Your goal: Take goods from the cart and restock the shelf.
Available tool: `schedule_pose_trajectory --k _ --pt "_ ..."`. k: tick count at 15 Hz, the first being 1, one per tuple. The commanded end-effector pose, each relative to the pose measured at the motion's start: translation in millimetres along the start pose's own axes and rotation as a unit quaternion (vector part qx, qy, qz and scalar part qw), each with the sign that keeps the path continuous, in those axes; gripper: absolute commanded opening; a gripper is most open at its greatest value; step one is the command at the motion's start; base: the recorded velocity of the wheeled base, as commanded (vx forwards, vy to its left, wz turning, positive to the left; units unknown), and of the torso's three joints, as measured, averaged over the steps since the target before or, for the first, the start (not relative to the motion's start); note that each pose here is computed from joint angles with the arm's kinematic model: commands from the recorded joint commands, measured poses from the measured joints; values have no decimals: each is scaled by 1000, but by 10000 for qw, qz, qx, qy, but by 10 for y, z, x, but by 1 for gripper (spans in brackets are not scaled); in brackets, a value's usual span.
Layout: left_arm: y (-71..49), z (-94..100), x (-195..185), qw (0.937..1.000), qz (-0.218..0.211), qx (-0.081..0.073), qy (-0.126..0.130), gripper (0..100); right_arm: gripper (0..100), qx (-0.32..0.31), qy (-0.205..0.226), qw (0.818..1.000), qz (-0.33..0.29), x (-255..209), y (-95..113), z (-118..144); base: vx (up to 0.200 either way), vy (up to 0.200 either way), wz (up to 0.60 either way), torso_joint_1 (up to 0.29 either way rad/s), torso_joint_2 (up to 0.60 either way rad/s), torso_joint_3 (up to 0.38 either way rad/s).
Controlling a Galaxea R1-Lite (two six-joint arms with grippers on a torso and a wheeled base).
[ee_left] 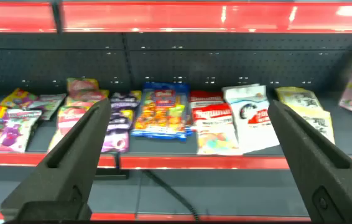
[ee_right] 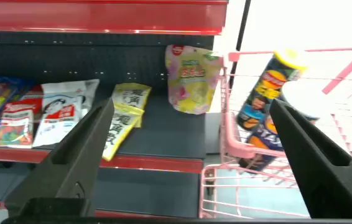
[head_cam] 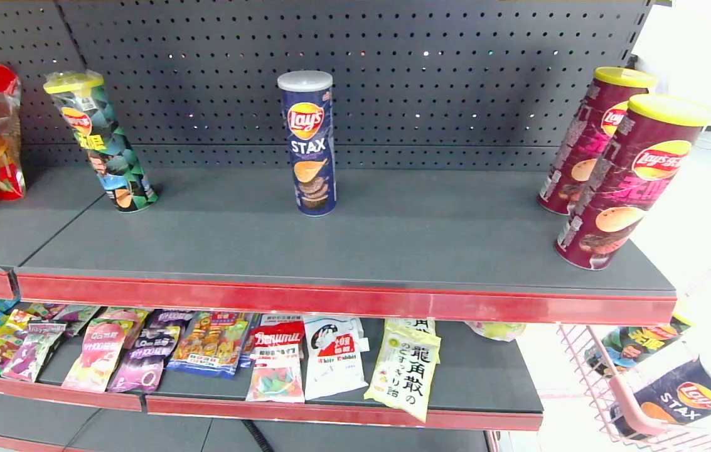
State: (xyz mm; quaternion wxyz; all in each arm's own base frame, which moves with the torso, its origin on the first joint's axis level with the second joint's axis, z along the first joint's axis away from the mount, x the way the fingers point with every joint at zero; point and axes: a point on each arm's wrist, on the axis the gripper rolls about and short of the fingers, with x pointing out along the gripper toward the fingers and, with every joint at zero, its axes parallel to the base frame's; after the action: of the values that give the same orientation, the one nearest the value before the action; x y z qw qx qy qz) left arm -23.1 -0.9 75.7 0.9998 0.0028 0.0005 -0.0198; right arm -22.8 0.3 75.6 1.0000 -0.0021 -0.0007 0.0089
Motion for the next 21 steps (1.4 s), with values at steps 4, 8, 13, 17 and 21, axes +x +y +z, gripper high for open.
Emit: schedule_pose_trajectory --k 4,8,13,17,21 --pt "0 1 0 10000 -2 3 2 100 100 -9 -1 10000 -20 0 -1 0 0 -100 -300 4 1 4" --pt "0 -3 2 10000 -2 -5 10 100 100 -2 -1 10000 -20 0 -1 0 0 0 -600 4 1 4" --pt "0 1 0 10000 -9 -5 2 100 100 -2 -1 10000 -20 0 -1 0 0 0 -600 2 1 3" --pt "0 1 0 10000 -2 -5 2 100 100 6 -1 10000 -13 0 -1 0 0 0 -150 -1 1 1" --pt "0 -3 2 10000 -2 -5 10 100 100 14 -1 10000 -20 0 -1 0 0 0 0 -26 68 46"
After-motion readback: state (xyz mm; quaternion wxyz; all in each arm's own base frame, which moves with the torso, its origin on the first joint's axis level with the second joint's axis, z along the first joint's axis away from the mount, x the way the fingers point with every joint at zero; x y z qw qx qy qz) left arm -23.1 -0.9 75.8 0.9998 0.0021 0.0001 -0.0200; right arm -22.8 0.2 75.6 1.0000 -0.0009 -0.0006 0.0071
